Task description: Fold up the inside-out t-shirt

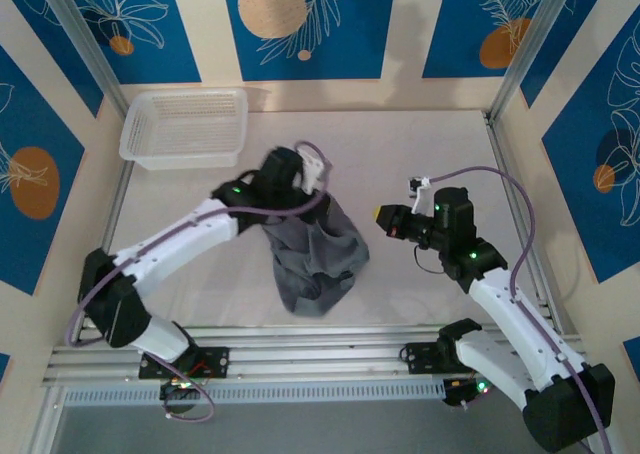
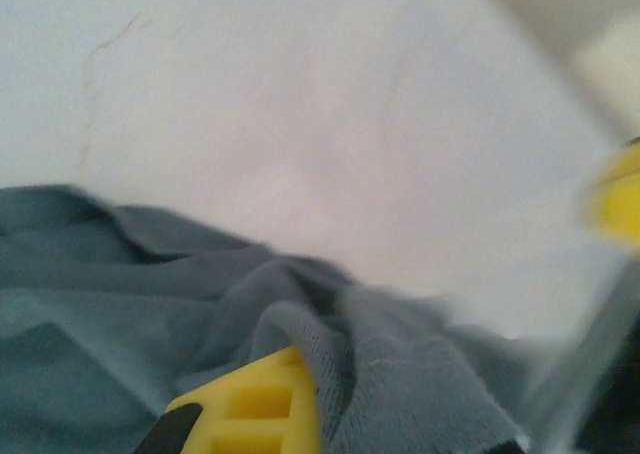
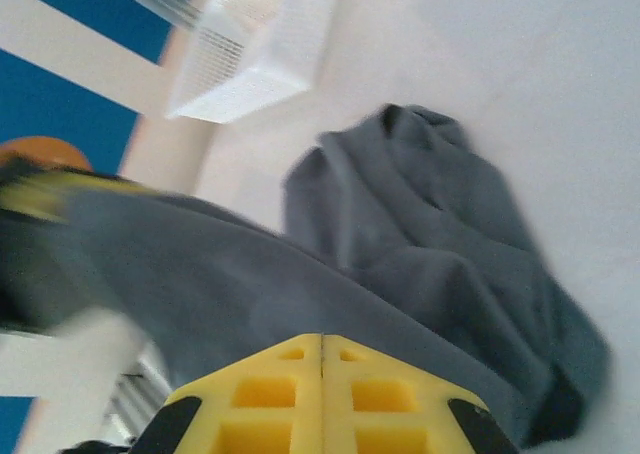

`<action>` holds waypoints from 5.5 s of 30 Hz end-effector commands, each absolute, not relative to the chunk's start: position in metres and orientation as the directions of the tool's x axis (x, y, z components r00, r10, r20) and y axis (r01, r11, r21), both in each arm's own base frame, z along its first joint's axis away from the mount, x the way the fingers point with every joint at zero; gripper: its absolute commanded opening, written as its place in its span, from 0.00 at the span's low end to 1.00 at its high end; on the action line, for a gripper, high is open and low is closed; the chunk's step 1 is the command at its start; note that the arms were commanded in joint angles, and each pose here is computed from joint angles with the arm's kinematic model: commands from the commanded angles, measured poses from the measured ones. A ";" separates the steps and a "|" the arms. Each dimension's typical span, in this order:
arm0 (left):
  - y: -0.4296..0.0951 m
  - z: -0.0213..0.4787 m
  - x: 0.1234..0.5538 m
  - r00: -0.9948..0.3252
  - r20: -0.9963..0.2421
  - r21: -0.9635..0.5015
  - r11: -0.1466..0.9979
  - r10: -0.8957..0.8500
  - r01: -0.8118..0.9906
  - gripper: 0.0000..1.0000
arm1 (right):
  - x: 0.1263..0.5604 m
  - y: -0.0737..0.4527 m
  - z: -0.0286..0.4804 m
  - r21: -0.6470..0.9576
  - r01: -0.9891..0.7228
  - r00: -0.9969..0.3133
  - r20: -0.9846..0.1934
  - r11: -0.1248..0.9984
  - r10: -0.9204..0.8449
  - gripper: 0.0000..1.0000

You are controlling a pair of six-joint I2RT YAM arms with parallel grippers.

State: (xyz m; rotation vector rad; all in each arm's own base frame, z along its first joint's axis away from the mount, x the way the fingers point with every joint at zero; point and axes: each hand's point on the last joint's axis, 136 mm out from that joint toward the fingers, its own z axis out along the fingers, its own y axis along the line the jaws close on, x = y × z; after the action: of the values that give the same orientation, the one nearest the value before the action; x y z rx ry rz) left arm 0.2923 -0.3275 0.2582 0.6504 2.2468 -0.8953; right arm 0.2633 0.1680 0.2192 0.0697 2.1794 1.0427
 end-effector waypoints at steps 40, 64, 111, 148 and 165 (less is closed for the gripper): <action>-0.341 0.335 0.271 -0.779 -0.610 -0.661 0.447 0.148 0.603 0.00 | 0.276 0.240 0.291 0.559 -0.348 -0.543 -0.775 0.753 0.324 0.62; -0.331 0.323 0.278 -0.762 -0.628 -0.604 0.519 0.157 0.605 0.00 | 0.207 0.163 0.132 0.668 0.173 -0.893 -0.203 0.724 0.401 0.43; -0.340 0.317 0.277 -0.775 -0.608 -0.625 0.500 0.170 0.600 0.00 | 0.246 0.264 0.307 0.527 -0.649 -0.494 -0.841 0.549 0.222 0.62; -0.345 0.317 0.276 -0.775 -0.606 -0.628 0.490 0.179 0.604 0.00 | 0.295 0.234 0.234 0.583 -0.303 -0.735 -0.647 0.754 0.204 0.70; -0.342 0.312 0.274 -0.772 -0.608 -0.621 0.494 0.187 0.609 0.00 | 0.266 0.184 0.152 0.708 0.204 -0.908 -0.122 0.677 0.401 0.62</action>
State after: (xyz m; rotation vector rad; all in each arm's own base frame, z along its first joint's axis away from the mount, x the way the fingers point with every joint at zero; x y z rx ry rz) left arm 0.2786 -0.3378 0.3071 0.6088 2.3147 -1.1905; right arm 0.2962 0.1767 0.1493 0.4234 2.5612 0.8532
